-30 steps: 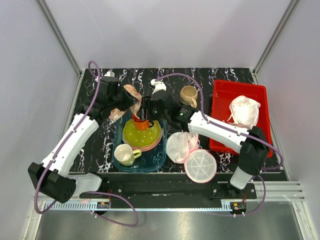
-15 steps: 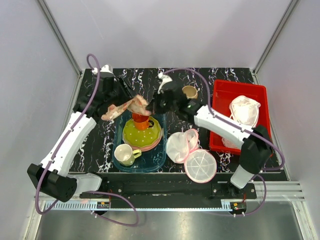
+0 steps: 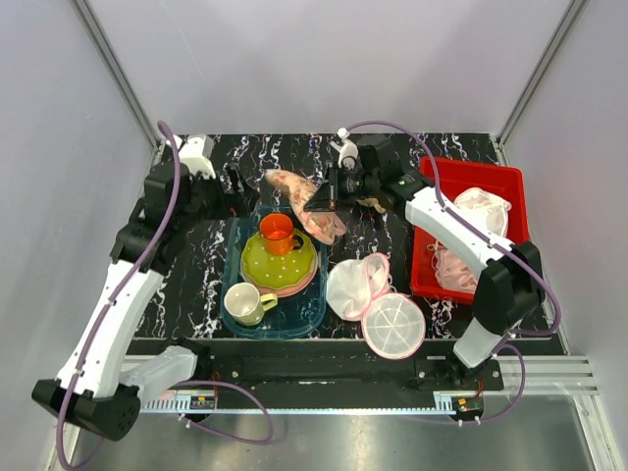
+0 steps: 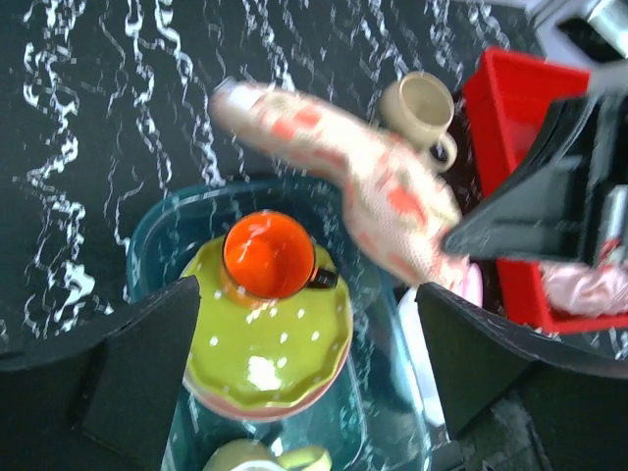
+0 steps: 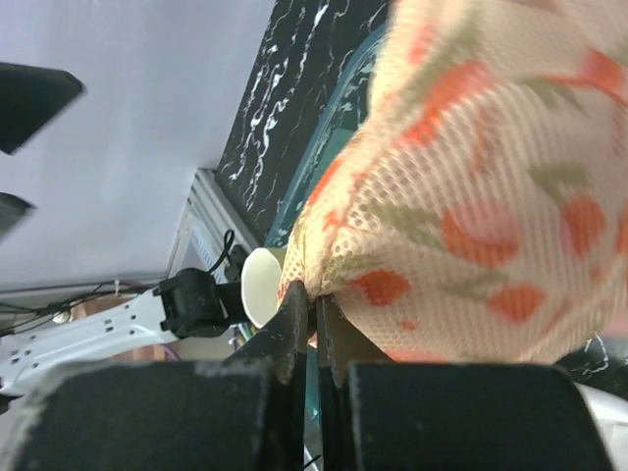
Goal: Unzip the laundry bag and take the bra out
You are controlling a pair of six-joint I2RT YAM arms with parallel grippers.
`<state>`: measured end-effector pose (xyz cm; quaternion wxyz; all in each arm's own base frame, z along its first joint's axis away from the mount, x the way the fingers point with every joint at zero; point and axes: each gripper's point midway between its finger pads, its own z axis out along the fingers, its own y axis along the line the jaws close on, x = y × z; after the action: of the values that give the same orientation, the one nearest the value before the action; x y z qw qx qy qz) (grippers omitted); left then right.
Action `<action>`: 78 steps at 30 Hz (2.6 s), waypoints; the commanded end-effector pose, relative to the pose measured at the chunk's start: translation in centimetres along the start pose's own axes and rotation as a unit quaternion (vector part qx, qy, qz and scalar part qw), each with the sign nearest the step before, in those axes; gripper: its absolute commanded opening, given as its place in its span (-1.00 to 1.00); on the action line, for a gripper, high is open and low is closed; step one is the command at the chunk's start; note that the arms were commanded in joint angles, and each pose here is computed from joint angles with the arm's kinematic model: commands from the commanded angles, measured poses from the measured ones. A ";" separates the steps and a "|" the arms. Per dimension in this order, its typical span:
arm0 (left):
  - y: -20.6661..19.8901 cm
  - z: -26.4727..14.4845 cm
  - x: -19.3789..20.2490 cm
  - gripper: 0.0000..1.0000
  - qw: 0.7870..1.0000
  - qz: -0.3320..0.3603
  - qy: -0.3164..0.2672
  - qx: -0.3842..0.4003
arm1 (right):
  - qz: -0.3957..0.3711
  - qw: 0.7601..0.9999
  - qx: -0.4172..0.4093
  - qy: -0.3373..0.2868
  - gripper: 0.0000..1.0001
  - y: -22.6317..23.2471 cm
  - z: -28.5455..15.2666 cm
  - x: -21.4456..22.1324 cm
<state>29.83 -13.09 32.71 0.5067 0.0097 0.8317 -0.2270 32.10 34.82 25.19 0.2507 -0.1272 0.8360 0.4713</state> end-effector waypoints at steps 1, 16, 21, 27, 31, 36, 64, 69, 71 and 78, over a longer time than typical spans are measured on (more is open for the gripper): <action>1.8 -0.8 1.0 0.91 0.998 0.056 -0.032 -0.017 | -0.022 0.996 -0.084 -0.012 -1.00 5.0 -3.1 -1.5; -0.1 1.6 1.9 0.98 0.988 0.096 -0.089 0.078 | -0.128 0.975 -0.176 -0.042 -1.00 11.2 -10.9 -2.1; -0.3 0.2 -0.6 0.98 0.959 0.138 -0.229 0.092 | -0.176 0.957 -0.224 -0.048 -1.00 14.5 -14.7 -0.9; -0.2 0.6 0.6 0.98 0.939 0.166 -0.259 0.152 | -0.198 0.941 -0.270 -0.044 -1.00 16.7 -17.3 0.8; -0.2 2.3 1.3 0.98 0.938 0.188 -0.227 0.182 | -0.210 0.934 -0.287 -0.040 -1.00 17.5 -18.3 1.5; -2.4 2.0 1.0 0.98 0.916 0.196 -0.218 0.272 | -0.215 0.928 -0.304 -0.021 -1.00 17.8 -18.8 2.4; -2.7 -0.2 -2.1 -1.00 0.922 0.162 -0.238 0.257 | -0.124 0.988 -0.085 -0.018 0.37 6.8 -13.5 2.2; -1.4 -0.4 -2.3 -1.00 0.946 0.122 -0.217 0.206 | -0.148 0.986 0.075 -0.026 0.96 1.7 -14.1 1.0; -0.8 0.2 -1.5 -1.00 0.961 0.097 -0.176 0.191 | -0.171 0.980 0.094 -0.046 0.99 1.8 -14.9 -0.2; 0.5 0.0 -2.2 -1.00 0.973 0.005 -0.187 0.132 | -0.257 0.942 0.172 -0.128 0.99 2.2 -15.9 -5.5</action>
<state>30.42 -13.65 31.53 0.6294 0.1272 0.6908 -0.3324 27.78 23.77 34.08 0.3955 -0.2209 0.8225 0.3439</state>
